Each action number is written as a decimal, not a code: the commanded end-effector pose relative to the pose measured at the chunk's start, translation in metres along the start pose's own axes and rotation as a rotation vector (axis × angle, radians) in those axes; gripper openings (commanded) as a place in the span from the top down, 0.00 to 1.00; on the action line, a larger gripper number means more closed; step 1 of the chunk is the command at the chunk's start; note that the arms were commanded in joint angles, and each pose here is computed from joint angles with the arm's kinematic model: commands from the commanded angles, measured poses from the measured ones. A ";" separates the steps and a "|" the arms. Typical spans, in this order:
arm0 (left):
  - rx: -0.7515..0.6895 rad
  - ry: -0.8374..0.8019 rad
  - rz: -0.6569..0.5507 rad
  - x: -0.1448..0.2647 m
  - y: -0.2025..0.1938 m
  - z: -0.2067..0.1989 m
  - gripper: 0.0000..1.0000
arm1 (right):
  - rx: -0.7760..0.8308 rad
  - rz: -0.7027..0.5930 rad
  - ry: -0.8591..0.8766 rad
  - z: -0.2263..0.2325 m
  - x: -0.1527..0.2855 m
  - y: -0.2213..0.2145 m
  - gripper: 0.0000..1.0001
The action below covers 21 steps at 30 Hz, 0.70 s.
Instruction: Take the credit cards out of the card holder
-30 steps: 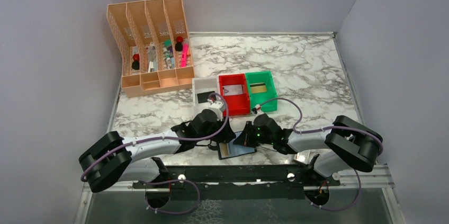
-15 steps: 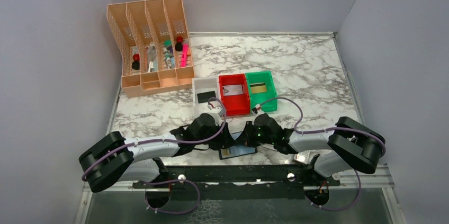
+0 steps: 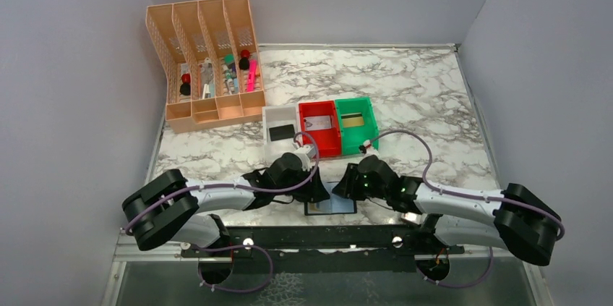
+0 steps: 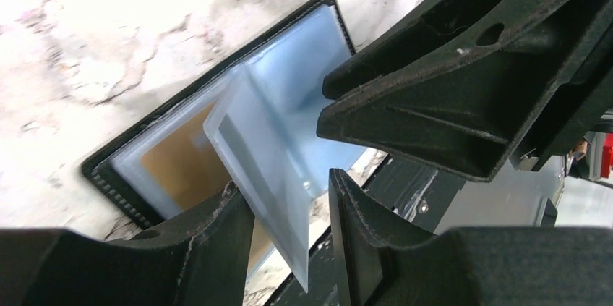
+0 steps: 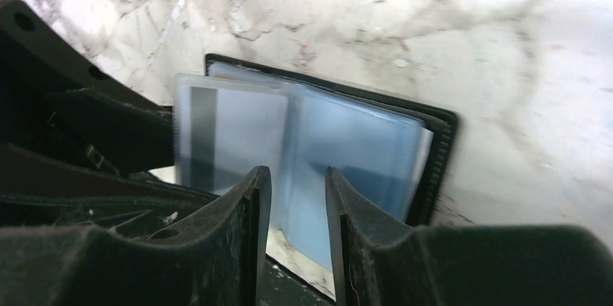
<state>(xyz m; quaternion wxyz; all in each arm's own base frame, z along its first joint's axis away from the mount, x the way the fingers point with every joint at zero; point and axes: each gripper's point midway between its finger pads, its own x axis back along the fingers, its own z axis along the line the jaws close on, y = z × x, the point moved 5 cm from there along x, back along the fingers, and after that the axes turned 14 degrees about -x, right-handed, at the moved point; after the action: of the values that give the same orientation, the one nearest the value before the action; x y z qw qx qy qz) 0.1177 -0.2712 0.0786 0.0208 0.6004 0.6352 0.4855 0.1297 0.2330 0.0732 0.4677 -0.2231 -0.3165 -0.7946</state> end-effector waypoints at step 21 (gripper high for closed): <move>-0.159 -0.227 0.007 -0.029 0.030 -0.071 0.51 | -0.080 -0.302 -0.072 -0.022 0.072 0.035 0.60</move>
<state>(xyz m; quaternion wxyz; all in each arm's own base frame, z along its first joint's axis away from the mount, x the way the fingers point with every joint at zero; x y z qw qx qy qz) 0.1104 -0.3235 0.1090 0.0956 0.6151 0.6157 0.4831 0.1265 0.1649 0.1213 0.3261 -0.2084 -0.3233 -0.8636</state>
